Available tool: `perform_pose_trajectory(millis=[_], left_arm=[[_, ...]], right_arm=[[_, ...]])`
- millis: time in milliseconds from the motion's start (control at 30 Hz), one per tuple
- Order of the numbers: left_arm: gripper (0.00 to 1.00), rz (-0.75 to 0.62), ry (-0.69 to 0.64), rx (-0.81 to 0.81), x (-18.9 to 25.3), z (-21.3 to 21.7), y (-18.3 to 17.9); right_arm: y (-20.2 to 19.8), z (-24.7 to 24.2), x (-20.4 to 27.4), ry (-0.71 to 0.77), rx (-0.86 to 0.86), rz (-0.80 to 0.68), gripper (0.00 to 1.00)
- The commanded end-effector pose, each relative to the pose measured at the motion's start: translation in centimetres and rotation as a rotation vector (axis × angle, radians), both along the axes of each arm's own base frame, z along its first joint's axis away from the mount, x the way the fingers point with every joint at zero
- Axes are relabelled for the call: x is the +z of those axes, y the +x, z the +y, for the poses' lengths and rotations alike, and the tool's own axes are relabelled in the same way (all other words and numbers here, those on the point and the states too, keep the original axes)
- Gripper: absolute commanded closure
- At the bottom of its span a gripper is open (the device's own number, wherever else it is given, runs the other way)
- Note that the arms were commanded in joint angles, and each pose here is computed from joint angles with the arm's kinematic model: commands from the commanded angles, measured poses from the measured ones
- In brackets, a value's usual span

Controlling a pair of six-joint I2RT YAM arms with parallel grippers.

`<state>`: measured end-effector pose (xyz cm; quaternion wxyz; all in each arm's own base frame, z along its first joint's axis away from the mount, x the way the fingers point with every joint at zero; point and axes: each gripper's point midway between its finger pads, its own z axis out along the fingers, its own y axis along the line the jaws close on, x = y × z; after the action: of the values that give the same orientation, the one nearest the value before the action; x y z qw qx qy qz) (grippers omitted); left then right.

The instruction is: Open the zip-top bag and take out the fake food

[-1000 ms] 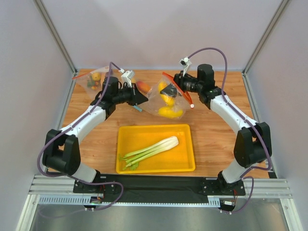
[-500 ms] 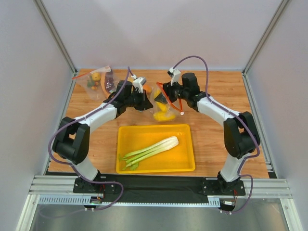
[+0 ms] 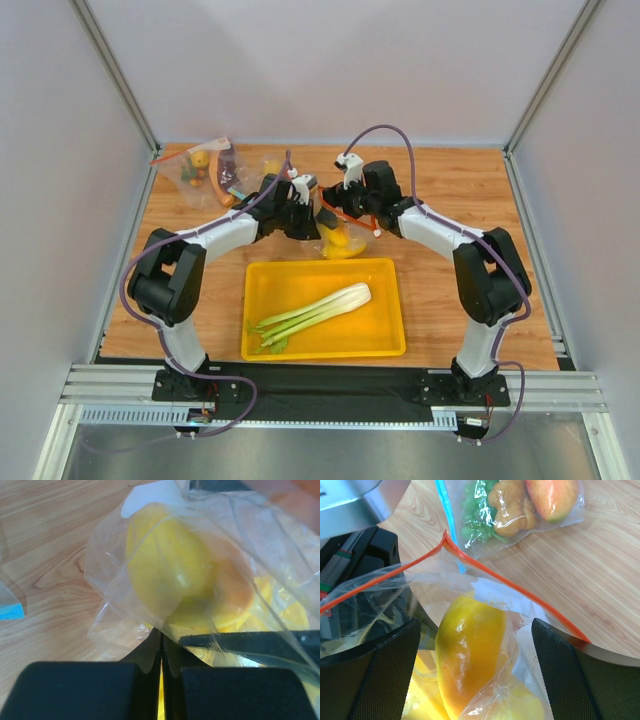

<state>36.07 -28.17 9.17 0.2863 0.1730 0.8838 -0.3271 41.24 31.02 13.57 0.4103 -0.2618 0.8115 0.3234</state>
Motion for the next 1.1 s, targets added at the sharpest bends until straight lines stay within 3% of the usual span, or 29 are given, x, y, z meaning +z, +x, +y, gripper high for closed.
perform_pose_trajectory(millis=[0, 267, 467, 533, 1067], left_arm=[[1.00, -0.051, -0.014, -0.028, 1.5, -1.1, 0.9], [1.00, -0.042, -0.014, -0.036, 1.2, -1.3, 0.8], [1.00, -0.042, -0.017, -0.037, 1.3, -1.3, 0.8], [1.00, -0.046, -0.018, -0.042, 1.4, -1.4, 0.8], [1.00, -0.064, -0.027, -0.048, 1.9, -1.5, 0.7]], right_arm=[[1.4, -0.3, 4.9, -0.021, -0.030, -0.164, 0.08], [1.4, -1.9, 6.3, -0.117, -0.033, -0.240, 0.13], [0.1, -1.0, 7.0, -0.124, 0.092, -0.235, 0.35], [-0.7, 0.2, 6.9, -0.093, 0.171, -0.210, 0.37], [-1.9, -0.1, 1.6, -0.163, 0.214, -0.038, 0.25]])
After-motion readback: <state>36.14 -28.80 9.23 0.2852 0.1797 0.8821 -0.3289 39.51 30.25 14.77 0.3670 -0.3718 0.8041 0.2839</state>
